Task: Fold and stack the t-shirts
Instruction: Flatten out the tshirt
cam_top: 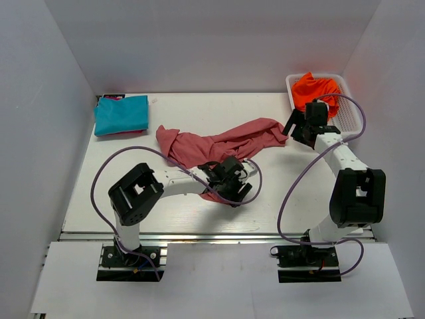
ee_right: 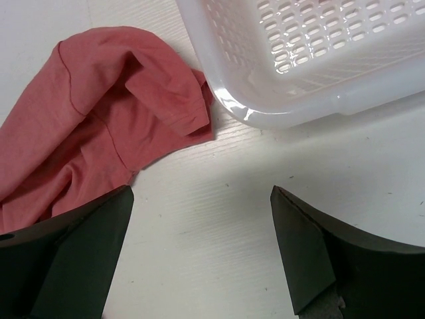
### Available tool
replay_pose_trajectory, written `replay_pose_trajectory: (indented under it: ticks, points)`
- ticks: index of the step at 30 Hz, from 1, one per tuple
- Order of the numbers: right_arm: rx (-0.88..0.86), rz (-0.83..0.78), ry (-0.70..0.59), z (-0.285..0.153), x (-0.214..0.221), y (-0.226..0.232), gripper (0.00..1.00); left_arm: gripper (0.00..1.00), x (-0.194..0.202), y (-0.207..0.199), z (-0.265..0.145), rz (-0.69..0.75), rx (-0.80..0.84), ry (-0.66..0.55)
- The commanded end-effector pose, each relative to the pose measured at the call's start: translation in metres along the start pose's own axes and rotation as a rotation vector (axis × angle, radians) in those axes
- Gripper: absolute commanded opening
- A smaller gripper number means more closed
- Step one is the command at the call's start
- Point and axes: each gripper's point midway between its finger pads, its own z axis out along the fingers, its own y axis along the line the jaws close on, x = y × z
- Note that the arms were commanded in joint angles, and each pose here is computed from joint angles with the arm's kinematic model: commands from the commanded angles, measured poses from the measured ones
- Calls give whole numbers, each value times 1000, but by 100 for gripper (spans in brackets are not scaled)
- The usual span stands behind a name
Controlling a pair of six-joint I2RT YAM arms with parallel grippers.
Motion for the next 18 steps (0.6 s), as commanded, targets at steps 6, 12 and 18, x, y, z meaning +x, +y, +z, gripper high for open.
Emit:
replay_pose_trajectory:
  ticks: [6,12,18]
  points:
    - [-65,-17,-75,-18,-11,8,90,0,15,13,10,-51,-102,48]
    - [-158,-155,-86,-23,-4,28,90,0,0,54,-50,-168,-322,-126]
    - [-119,-259,24,-3,26,42,88,0,-1,108,-132,-264,-662,-277]
